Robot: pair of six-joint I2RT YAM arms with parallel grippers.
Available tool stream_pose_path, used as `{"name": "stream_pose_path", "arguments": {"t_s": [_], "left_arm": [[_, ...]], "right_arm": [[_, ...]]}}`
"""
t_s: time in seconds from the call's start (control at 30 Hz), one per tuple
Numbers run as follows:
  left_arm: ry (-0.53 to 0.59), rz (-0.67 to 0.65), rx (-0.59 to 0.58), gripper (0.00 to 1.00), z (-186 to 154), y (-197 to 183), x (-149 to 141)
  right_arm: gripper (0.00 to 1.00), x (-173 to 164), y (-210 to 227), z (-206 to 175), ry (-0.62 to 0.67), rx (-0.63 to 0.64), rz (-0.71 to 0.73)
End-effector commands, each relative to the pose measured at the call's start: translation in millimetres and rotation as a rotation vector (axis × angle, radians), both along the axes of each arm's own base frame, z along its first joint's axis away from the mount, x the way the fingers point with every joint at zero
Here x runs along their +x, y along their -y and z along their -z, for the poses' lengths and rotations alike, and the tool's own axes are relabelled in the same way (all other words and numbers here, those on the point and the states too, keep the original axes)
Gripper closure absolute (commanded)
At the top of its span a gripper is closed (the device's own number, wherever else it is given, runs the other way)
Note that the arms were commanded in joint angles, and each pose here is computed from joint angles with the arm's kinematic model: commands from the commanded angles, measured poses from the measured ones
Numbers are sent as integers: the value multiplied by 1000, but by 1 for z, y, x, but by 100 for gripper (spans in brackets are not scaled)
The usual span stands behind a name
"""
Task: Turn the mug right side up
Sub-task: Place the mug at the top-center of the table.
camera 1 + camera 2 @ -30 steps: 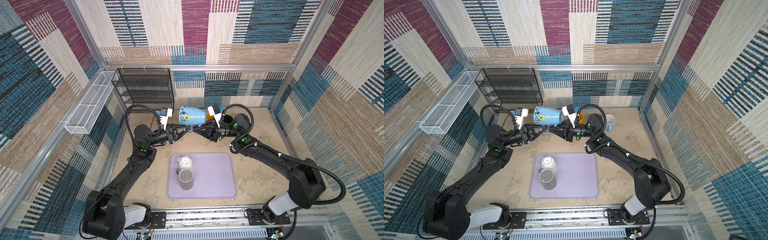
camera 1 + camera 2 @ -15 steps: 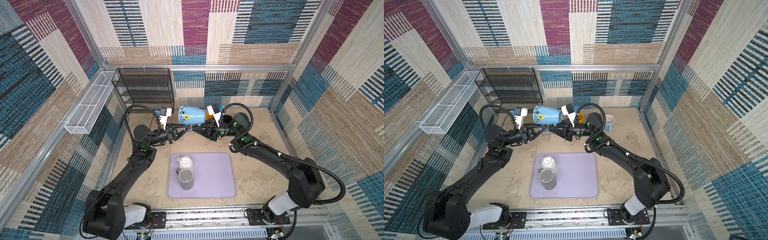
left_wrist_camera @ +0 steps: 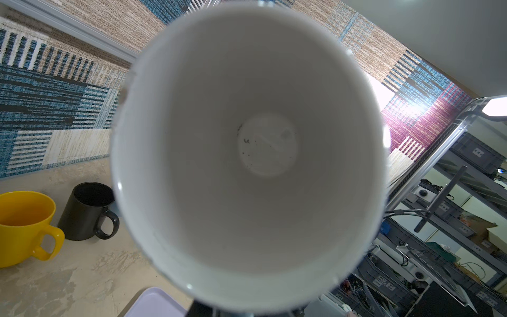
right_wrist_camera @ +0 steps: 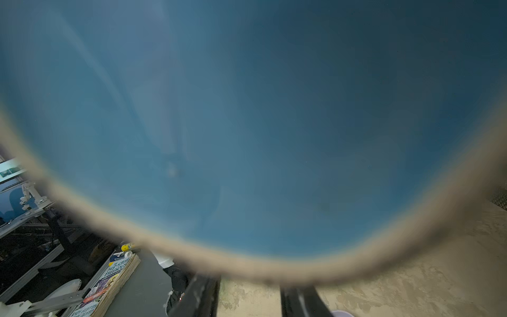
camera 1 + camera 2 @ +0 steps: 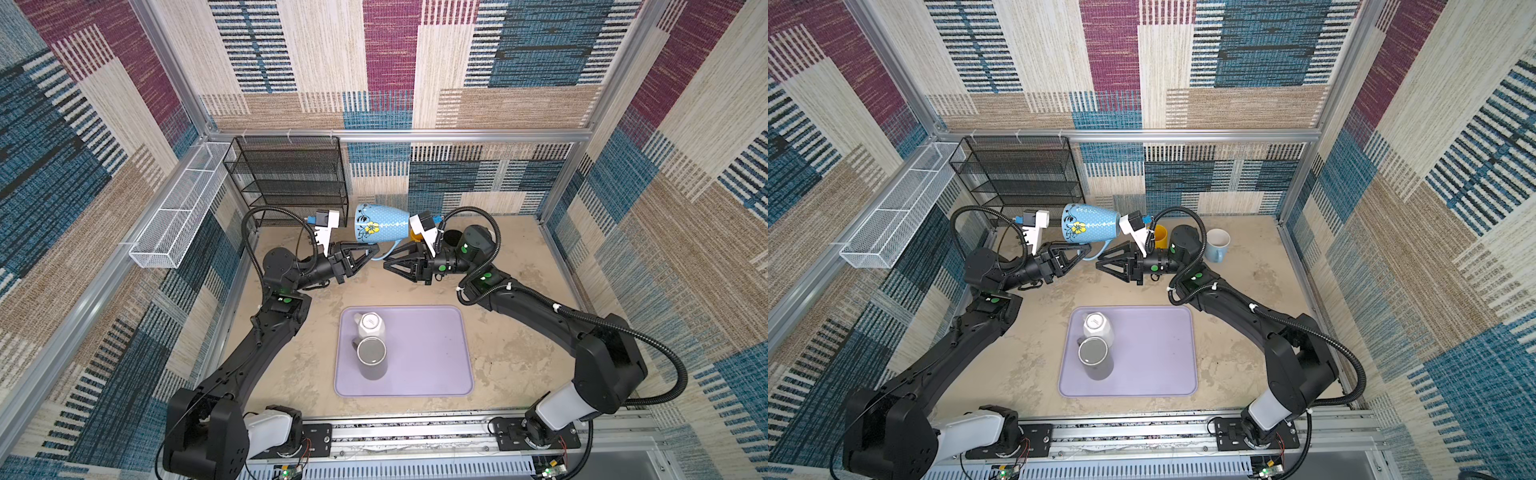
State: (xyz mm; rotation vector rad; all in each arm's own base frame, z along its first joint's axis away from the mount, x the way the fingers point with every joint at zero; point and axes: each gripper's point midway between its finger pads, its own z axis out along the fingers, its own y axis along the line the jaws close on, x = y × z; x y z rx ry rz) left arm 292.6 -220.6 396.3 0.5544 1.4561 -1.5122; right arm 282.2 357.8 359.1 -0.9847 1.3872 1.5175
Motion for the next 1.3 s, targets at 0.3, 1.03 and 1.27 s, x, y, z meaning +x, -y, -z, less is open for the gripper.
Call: {"name": "stream_pose_path", "arguments": {"t_s": [0.3,1.03,1.27], "left_arm": [[42,-84,33,100,-6,-5,7],[-308,-407,350,100,78,-29,77],[-365,-543,505,100,109,-42,92]], "right_arm": [[60,6,23,3,5,-11,78],[65,32,61,15,-50,-6,297],[64,45,70,23,-102,-14,361]]}}
